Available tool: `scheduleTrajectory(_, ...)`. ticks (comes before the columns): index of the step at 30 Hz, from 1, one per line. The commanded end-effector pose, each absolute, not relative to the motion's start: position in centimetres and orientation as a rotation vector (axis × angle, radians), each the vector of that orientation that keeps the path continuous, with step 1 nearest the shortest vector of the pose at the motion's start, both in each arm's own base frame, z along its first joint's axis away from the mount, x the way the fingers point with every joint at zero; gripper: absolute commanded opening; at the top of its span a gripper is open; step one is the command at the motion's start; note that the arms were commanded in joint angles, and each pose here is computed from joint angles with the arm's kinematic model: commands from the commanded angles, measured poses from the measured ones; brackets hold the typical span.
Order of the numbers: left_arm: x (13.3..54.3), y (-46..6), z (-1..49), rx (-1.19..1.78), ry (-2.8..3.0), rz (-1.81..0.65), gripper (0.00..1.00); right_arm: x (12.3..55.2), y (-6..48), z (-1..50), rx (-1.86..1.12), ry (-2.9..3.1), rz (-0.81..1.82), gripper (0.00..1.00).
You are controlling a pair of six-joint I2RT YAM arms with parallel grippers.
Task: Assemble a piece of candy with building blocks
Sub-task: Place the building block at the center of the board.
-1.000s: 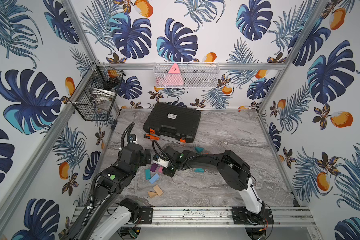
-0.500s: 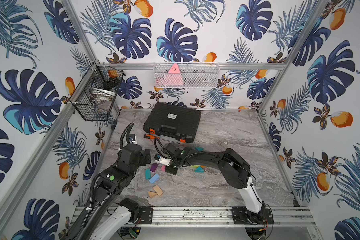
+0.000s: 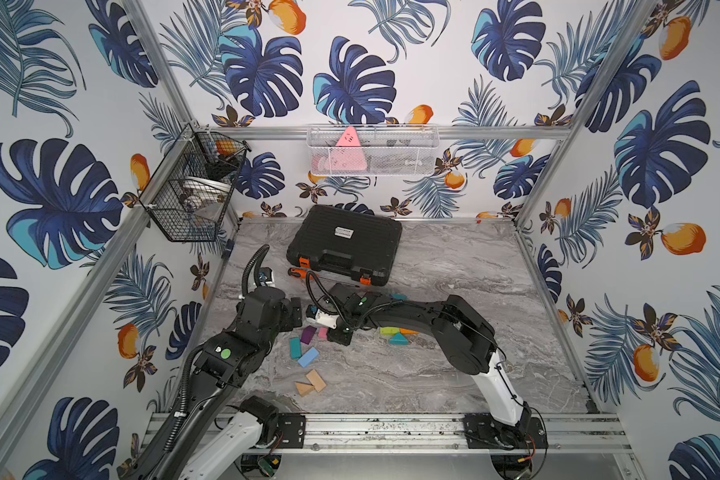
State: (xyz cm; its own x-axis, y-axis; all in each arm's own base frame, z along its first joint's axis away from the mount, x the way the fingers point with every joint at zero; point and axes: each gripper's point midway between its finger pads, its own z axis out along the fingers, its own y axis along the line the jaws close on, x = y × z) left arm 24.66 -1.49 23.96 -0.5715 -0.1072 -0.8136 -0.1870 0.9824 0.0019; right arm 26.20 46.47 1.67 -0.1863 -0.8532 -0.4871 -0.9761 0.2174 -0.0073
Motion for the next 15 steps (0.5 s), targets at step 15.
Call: scheduleTrajectory(15, 24.80, -1.65, 24.20, -0.204, 2.175, 0.095, 0.97, 25.55, 45.72, 1.17, -1.694, 2.164, 0.456, 0.36)
